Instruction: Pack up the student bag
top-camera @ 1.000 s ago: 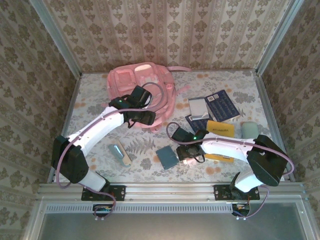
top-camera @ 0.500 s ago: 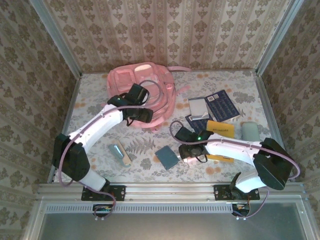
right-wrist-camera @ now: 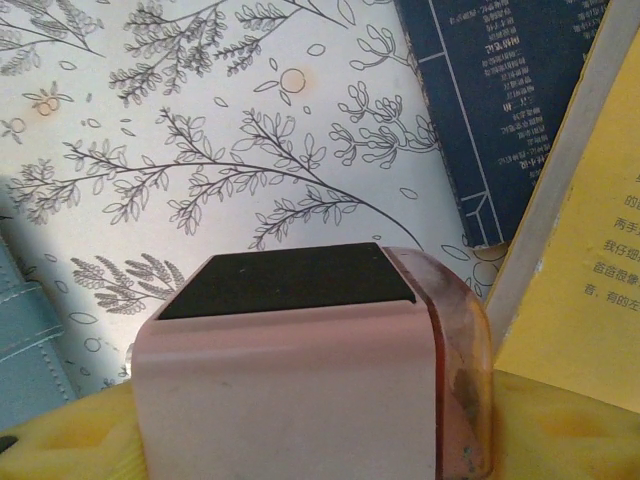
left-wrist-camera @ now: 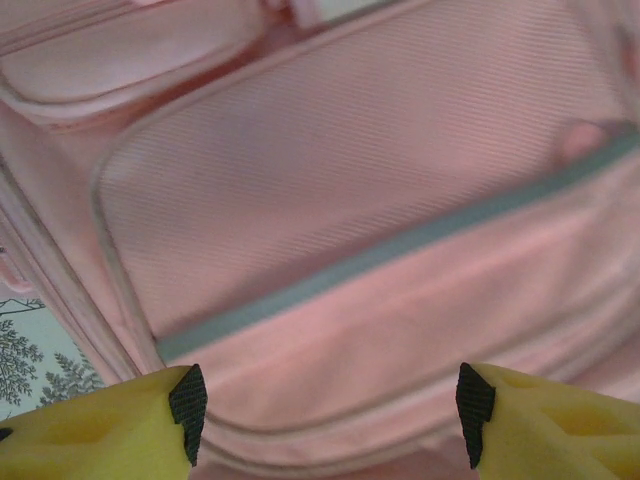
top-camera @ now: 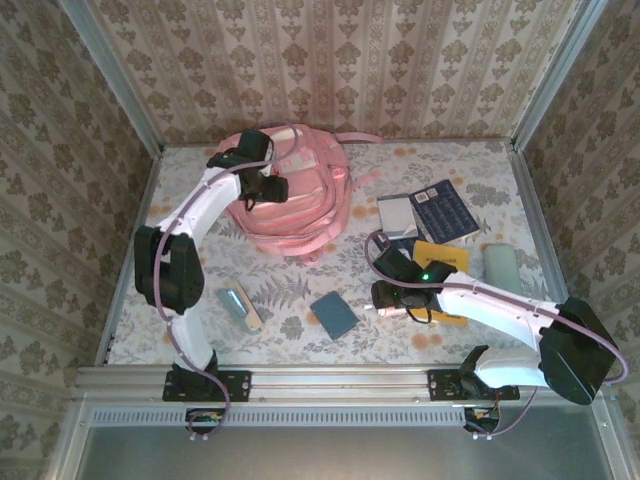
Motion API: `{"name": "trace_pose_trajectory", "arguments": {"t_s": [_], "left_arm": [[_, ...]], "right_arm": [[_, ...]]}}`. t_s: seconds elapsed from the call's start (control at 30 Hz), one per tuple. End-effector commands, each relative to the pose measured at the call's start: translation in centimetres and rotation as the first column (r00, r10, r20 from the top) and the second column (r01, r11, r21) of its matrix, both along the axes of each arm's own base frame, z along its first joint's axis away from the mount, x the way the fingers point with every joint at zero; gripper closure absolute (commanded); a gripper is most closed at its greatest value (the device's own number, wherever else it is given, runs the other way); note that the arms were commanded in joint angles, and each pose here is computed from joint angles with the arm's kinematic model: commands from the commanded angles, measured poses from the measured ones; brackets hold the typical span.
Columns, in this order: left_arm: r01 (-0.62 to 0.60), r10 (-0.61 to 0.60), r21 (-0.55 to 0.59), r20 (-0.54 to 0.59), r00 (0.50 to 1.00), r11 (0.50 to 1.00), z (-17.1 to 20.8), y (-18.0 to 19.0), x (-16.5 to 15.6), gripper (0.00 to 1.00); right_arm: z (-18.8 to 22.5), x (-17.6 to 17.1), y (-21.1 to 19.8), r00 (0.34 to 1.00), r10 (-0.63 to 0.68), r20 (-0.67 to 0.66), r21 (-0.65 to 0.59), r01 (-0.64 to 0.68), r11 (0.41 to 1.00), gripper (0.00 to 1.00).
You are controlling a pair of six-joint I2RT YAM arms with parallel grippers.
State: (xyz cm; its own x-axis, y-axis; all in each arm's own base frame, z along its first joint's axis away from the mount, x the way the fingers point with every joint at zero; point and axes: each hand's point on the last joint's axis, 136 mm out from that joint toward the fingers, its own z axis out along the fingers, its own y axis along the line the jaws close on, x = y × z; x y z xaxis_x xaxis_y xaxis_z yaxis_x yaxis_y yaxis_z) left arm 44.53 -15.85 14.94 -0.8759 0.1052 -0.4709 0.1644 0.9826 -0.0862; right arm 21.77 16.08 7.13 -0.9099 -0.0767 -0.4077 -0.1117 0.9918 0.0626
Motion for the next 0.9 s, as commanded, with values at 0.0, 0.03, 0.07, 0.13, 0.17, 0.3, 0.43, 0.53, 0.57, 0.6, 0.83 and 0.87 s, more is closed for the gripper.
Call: {"name": "trace_pose_trajectory", "arguments": {"t_s": [0.0, 0.03, 0.07, 0.13, 0.17, 0.3, 0.43, 0.53, 0.57, 0.6, 0.83, 0.87], "left_arm": [[-0.085, 0.082, -0.049, -0.073, 0.994, 0.995, -1.2, 1.9, 0.2, 0.3], [-0.104, 0.097, -0.076, -0.084, 0.992, 0.992, -1.6, 2.1, 0.3, 0.3], [-0.121, 0.113, -0.085, -0.093, 0.989, 0.989, -2.1, 2.4, 0.3, 0.3], [-0.144, 0.134, -0.081, -0.118, 0.984, 0.986, -3.4, 2.5, 0.2, 0.3], [-0.148, 0.136, -0.077, -0.134, 0.982, 0.986, -4.1, 2.4, 0.0, 0.3], [-0.178, 0.157, -0.084, -0.215, 0.964, 0.98, -7.6, 1.2, -1.3, 0.3], [-0.216, 0.155, -0.186, -0.292, 0.944, 0.959, -10.2, -1.5, -2.8, 0.33], [-0.219, 0.135, -0.255, -0.31, 0.941, 0.942, -10.3, -4.2, -4.1, 0.36], [-0.208, 0.122, -0.265, -0.307, 0.944, 0.942, -10.2, -5.2, -4.5, 0.36], [-0.193, 0.104, -0.281, -0.303, 0.947, 0.94, -9.9, -6.4, -4.9, 0.36], [-0.013, -0.066, -0.364, -0.204, 0.977, 0.931, -4.7, -13.7, -6.8, 0.35], [0.011, -0.075, -0.356, -0.168, 0.983, 0.934, -3.6, -13.5, -6.5, 0.35]], "right_arm": [[0.8, -0.1, 0.1, 1.0, 0.011, 0.028, 0.046, -0.012, 0.999, 0.47], [0.9, -0.3, 0.0, 0.999, 0.013, 0.032, 0.054, -0.014, 0.998, 0.47], [1.0, -0.3, -0.1, 0.999, 0.012, 0.035, 0.059, -0.014, 0.998, 0.47], [1.2, -0.5, -0.3, 0.999, 0.015, 0.037, 0.069, -0.017, 0.997, 0.47], [1.2, -0.6, -0.5, 0.999, 0.012, 0.037, 0.07, -0.015, 0.997, 0.47], [1.7, -0.8, -1.0, 0.999, 0.009, 0.048, 0.087, -0.013, 0.996, 0.47], [2.1, -0.7, -1.3, 0.998, 0.002, 0.06, 0.102, -0.008, 0.995, 0.47], [2.3, -0.7, -1.4, 0.998, -0.002, 0.064, 0.11, -0.005, 0.994, 0.47], [2.4, -0.7, -1.4, 0.998, -0.004, 0.067, 0.112, -0.003, 0.994, 0.47], [2.4, -0.7, -1.4, 0.998, -0.005, 0.068, 0.113, -0.003, 0.994, 0.47], [2.4, -0.7, -1.7, 0.997, -0.02, 0.069, 0.108, 0.013, 0.994, 0.47], [2.4, -0.7, -1.8, 0.997, -0.022, 0.069, 0.108, 0.015, 0.994, 0.47]]}}
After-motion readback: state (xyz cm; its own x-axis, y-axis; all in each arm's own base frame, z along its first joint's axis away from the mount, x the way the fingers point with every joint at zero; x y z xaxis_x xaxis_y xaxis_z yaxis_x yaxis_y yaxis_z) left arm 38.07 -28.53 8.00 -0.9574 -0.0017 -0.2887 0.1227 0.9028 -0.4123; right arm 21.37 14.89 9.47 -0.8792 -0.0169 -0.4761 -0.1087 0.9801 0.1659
